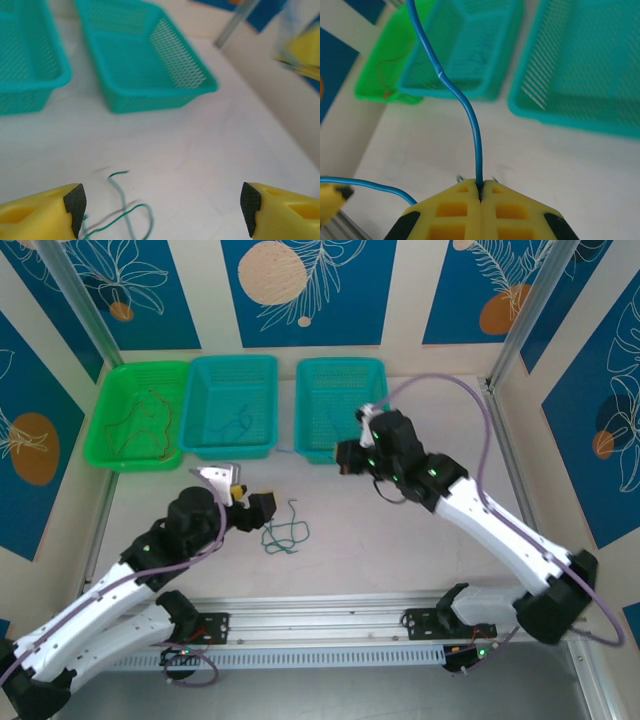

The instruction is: Untangle the cables

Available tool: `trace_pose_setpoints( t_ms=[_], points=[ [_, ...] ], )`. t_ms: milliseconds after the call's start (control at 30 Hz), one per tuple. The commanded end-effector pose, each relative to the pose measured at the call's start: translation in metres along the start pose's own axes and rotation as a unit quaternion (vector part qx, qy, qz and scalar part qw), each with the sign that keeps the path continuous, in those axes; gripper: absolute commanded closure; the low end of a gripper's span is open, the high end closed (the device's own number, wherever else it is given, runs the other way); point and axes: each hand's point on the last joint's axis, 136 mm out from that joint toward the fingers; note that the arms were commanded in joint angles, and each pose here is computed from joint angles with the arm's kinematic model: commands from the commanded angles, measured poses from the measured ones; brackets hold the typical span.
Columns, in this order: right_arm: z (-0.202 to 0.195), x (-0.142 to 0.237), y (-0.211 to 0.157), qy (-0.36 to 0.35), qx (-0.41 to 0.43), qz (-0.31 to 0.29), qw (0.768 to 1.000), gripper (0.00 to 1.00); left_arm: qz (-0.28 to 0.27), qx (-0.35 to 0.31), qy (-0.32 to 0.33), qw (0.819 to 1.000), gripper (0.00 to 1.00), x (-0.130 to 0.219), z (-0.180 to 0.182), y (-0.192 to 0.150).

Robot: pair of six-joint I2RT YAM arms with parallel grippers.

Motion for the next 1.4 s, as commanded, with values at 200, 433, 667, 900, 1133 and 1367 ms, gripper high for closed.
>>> trace_pose_setpoints(
  t_ms=[200, 433, 667, 900, 1133, 1367],
  points=[
    [0.018, -0.140, 0.042, 0.019, 0.100, 0.011, 0.995, 1.00, 0.010, -0.038, -0.057, 0.998, 0.13, 0.028, -0.033, 0.019],
    [0.013, -0.233, 0.034, 0.018, 0.148, 0.037, 0.988, 1.00, -0.003, -0.058, 0.081, 0.995, 0.08, 0.035, 0.012, 0.029],
    [0.035, -0.256, 0.040, 0.057, 0.167, 0.045, 0.983, 0.48, 0.003, -0.064, 0.148, 0.987, 0.08, 0.037, 0.035, 0.029],
    [0.041, -0.197, 0.063, 0.054, 0.167, 0.027, 0.984, 0.52, 0.040, -0.058, 0.162, 0.984, 0.08, 0.027, 0.040, 0.015],
    [0.022, -0.083, 0.044, 0.053, 0.149, 0.013, 0.987, 0.51, 0.098, -0.048, 0.160, 0.981, 0.09, 0.004, 0.044, -0.009],
    [0.002, 0.007, -0.038, 0.070, 0.076, 0.033, 0.994, 0.50, 0.162, -0.022, 0.133, 0.978, 0.12, -0.035, 0.041, -0.039]
  ],
)
Point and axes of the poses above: each hand's point on the last joint's axis, 136 mm out from that joint toward the fingers, its own x axis back along the fingers, its own z axis along the line the jaws close on, y = z × x, and after that the axes turned 8 degrees about x, right-handed
